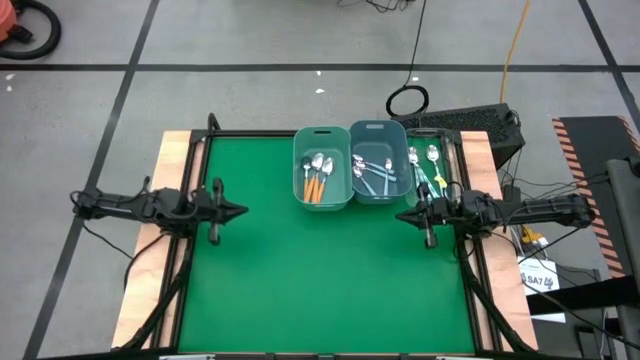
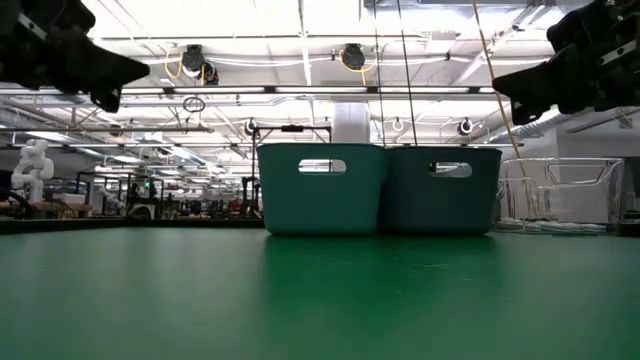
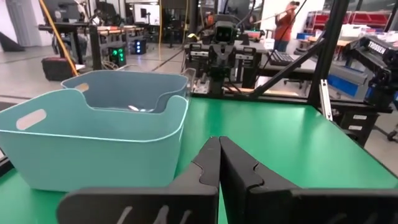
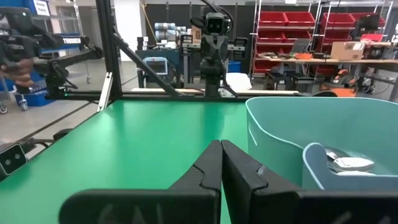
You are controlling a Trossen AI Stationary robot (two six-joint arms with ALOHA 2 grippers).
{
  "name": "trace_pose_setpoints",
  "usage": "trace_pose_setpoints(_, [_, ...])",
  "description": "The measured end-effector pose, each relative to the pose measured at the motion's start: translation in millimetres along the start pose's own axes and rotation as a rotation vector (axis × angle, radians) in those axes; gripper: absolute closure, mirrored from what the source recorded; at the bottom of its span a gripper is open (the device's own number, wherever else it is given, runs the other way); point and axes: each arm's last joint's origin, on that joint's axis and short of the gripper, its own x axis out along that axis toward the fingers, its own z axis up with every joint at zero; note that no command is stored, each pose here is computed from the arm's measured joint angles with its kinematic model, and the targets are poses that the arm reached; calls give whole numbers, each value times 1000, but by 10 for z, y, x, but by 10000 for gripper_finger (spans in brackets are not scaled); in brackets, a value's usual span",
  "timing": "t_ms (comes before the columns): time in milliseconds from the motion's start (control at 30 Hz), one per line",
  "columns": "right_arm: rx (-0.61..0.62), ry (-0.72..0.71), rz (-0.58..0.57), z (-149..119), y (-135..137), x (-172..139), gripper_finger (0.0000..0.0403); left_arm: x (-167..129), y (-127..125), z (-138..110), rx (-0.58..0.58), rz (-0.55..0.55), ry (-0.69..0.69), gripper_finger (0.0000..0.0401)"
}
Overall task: Sort silverware by color (type)
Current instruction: Return to Home Position
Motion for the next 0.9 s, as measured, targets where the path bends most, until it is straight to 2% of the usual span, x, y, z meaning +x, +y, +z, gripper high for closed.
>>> trace_pose_setpoints(333, [-14, 37, 0, -37, 0, -1, 403, 4, 6, -196, 9, -14, -4, 400])
trace_pose_setpoints(900, [-40, 58, 3, -58, 1, -9, 403, -8, 7, -205, 54, -21, -12, 400])
